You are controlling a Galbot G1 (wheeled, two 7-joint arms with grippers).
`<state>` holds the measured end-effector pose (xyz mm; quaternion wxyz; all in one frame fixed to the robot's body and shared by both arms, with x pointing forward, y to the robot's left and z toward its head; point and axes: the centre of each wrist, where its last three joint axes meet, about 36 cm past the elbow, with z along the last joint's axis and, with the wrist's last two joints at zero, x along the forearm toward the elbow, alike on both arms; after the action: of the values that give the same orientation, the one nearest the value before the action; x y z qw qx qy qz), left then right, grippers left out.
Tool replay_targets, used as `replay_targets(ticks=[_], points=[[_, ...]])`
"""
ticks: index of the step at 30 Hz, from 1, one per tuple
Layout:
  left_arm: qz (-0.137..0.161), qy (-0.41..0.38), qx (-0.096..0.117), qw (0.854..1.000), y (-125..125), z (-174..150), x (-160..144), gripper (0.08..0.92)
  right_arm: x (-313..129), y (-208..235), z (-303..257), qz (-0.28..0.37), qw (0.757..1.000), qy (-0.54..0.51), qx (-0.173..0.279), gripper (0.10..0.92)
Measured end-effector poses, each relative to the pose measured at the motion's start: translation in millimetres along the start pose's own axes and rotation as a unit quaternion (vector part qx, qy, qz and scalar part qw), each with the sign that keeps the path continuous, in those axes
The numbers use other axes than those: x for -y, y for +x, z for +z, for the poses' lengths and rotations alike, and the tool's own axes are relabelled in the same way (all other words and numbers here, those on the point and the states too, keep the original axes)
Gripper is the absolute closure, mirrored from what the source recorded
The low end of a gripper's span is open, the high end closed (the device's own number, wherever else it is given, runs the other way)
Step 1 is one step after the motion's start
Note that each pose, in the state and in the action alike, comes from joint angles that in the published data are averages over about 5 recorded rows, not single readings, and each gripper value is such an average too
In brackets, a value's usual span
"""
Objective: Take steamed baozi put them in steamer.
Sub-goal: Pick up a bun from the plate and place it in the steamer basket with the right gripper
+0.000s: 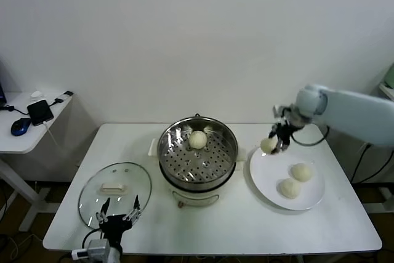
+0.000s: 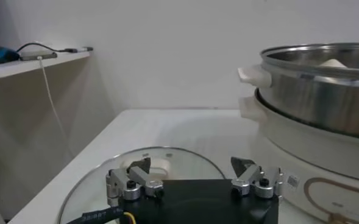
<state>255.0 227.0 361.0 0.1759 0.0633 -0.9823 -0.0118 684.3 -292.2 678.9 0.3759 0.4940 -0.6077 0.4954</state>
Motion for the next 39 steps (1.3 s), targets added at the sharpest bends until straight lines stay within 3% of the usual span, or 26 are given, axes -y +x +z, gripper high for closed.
replay_targets(ticks=[7, 16, 32, 39], points=[[0.003, -0.001, 0.007, 1.000, 1, -6, -1, 0.177, -5, 35, -116, 0.005, 0.998, 0.030, 0.055, 0.394], [0.004, 0.002, 0.012, 1.000, 3, -10, -1, 0.177, -35, -12, -219, -0.025, 0.997, 0.060, 0.051, 0.394], [0.008, 0.002, 0.011, 1.000, 2, -8, 2, 0.177, -58, -120, -269, -0.048, 0.996, 0.069, 0.019, 0.393], [0.008, 0.000, 0.012, 1.000, 1, -8, 1, 0.177, -60, -143, -273, -0.044, 0.997, 0.060, 0.018, 0.253]])
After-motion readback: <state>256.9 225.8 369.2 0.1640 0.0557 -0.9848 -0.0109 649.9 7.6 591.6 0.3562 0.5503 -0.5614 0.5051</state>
